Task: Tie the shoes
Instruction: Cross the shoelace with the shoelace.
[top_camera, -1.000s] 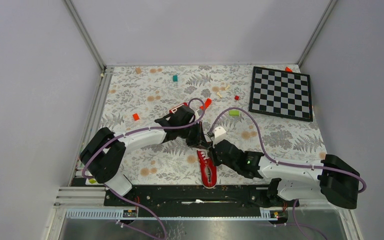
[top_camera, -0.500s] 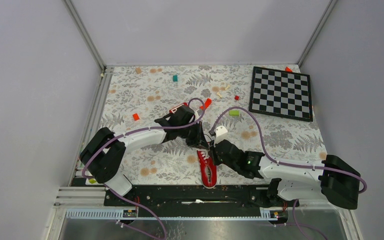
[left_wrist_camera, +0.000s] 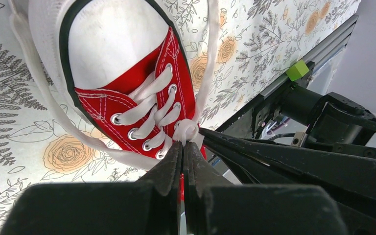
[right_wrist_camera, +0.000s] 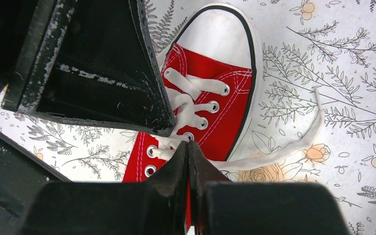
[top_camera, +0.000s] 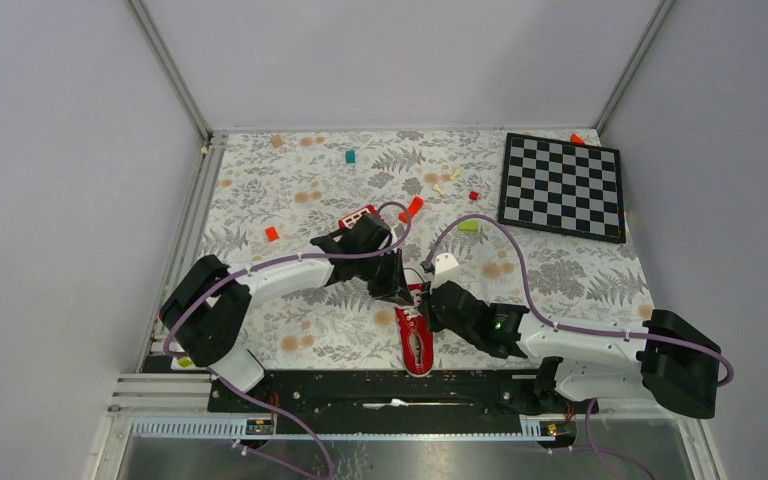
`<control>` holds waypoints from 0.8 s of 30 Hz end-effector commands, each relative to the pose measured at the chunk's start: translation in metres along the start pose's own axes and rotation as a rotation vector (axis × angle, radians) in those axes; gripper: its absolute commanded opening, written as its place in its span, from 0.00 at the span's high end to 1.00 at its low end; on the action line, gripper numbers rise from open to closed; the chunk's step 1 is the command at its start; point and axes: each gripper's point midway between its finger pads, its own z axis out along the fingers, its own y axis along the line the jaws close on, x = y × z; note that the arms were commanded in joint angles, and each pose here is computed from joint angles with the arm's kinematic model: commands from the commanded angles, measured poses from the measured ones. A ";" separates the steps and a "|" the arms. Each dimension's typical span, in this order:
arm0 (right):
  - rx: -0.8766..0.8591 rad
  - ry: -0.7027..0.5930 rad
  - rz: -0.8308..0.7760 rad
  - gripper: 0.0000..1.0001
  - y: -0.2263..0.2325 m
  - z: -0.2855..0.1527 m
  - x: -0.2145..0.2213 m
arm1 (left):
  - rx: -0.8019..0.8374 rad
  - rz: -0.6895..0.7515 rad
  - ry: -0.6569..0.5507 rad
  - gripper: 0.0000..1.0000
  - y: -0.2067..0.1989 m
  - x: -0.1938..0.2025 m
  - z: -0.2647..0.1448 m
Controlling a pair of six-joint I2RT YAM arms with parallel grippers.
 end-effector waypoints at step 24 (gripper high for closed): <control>0.031 -0.009 -0.005 0.71 -0.009 -0.003 0.003 | 0.043 0.018 0.091 1.00 -0.013 -0.005 -0.008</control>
